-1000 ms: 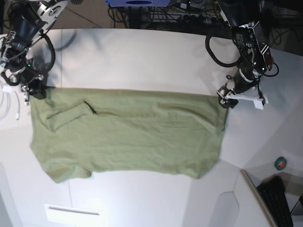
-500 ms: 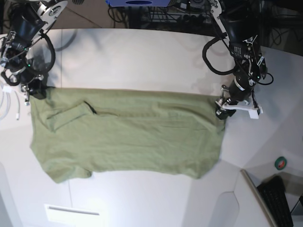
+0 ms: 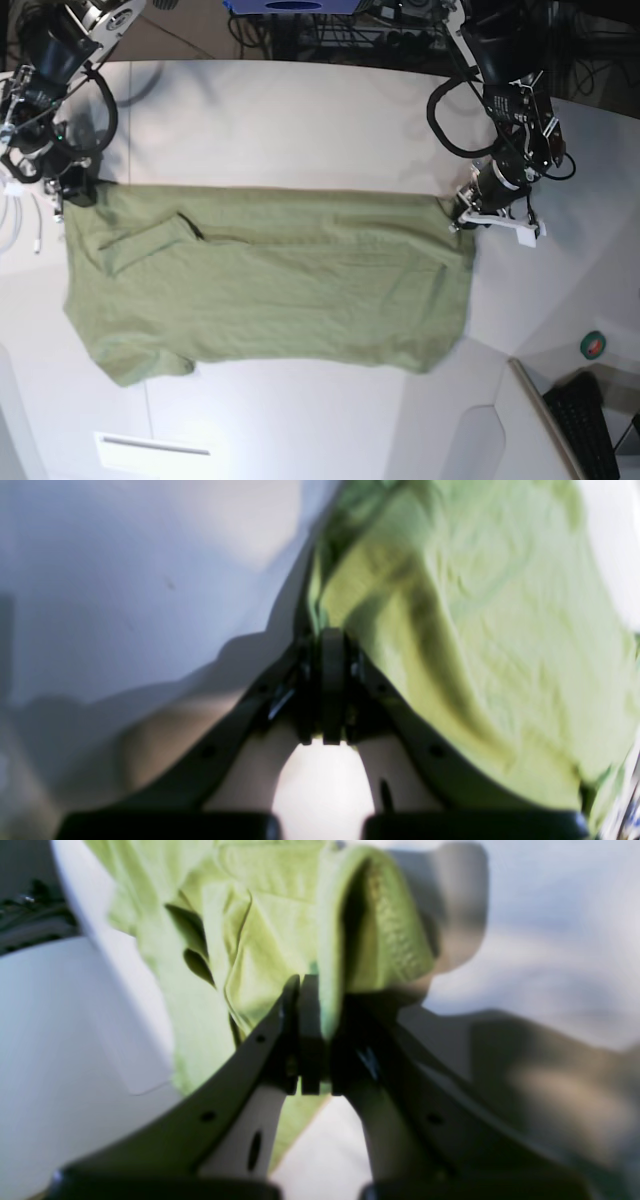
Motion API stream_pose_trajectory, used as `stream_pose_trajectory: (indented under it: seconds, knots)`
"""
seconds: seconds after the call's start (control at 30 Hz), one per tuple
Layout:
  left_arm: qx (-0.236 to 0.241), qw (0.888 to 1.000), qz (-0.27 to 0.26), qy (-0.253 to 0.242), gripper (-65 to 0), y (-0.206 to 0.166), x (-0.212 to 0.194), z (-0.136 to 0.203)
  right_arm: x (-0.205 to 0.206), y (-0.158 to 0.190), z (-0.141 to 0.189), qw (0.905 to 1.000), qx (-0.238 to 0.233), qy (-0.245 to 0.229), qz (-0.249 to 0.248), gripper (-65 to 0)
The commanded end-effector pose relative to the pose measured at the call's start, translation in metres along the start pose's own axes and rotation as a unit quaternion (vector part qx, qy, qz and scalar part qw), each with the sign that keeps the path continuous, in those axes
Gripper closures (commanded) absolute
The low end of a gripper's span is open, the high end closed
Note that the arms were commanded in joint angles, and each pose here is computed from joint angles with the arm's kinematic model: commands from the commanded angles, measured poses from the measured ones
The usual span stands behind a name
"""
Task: Layout the t-shirt on the table in an organized manner, then fold the t-shirt properly
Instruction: 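Lift the shirt with both grippers and pull it toward the robot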
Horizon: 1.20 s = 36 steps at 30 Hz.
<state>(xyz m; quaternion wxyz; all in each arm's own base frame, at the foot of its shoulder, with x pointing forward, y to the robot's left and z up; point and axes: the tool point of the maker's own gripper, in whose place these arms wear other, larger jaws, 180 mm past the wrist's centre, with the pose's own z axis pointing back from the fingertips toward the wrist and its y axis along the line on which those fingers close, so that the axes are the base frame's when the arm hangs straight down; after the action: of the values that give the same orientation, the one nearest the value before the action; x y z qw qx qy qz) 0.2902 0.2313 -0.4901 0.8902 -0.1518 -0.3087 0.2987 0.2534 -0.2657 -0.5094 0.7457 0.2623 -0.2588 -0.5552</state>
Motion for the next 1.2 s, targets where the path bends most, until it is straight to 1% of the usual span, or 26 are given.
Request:
stream_pose_trajectory:
  seconds: [0.0,0.13,0.2,0.23,0.3,0.37,0.5,0.57,0.67,0.7,0.77,0.87,1.0,1.1,1.17]
  knots:
    - [-0.004,1.000,-0.014,-0.023,0.0,-0.007,0.022,0.007,0.015,0.006,0.007,0.9997,0.003,-0.019,0.014,0.0]
    - [-0.019,0.997,-0.053,-0.052,0.0,-0.031,0.055,0.031,0.031,0.037,0.023,0.9976,0.028,-0.031,0.055,0.0]
    - [-0.028,0.995,-0.070,-0.067,0.0,-0.045,0.072,0.044,0.041,0.062,0.031,0.9954,0.046,-0.036,0.076,0.0]
    - [-0.036,0.992,-0.083,-0.085,0.0,-0.058,0.089,0.052,0.047,0.069,0.036,0.9953,0.046,-0.039,0.075,0.0]
    - [-0.049,0.989,-0.100,-0.100,0.0,-0.079,0.110,0.064,0.056,0.094,0.041,0.9950,0.057,-0.045,0.067,0.0]
    - [-0.064,0.985,-0.111,-0.116,0.0,-0.100,0.131,0.074,0.071,0.121,0.047,0.9930,0.073,-0.052,0.076,0.0]
    - [-0.098,0.980,-0.113,-0.129,0.0,-0.140,0.168,0.078,0.085,0.185,0.042,0.9844,0.108,-0.044,0.132,0.0]
    - [-0.122,0.976,-0.124,-0.132,0.0,-0.168,0.184,0.075,0.094,0.215,0.038,0.9805,0.121,-0.040,0.150,0.0]
    - [-0.141,0.970,-0.149,-0.129,0.0,-0.207,0.204,0.071,0.104,0.252,0.031,0.9814,0.130,-0.028,0.138,0.0]
    - [-0.148,0.970,-0.148,-0.127,0.0,-0.221,0.211,0.070,0.111,0.269,0.033,0.9805,0.138,-0.029,0.136,0.0]
    - [-0.167,0.964,-0.152,-0.144,0.0,-0.250,0.231,0.073,0.123,0.296,0.038,0.9774,0.155,-0.035,0.139,0.0]
    - [-0.197,0.949,-0.163,-0.183,0.0,-0.295,0.265,0.086,0.145,0.344,0.058,0.9677,0.187,-0.065,0.156,0.0]
    - [-0.235,0.933,-0.171,-0.214,0.0,-0.348,0.303,0.112,0.172,0.406,0.099,0.9492,0.226,-0.106,0.192,0.0]
    - [-0.254,0.922,-0.172,-0.237,0.0,-0.369,0.322,0.135,0.190,0.429,0.127,0.9389,0.242,-0.133,0.205,0.0]
    - [-0.261,0.918,-0.175,-0.244,0.0,-0.376,0.324,0.144,0.200,0.430,0.137,0.9364,0.243,-0.145,0.207,0.0]
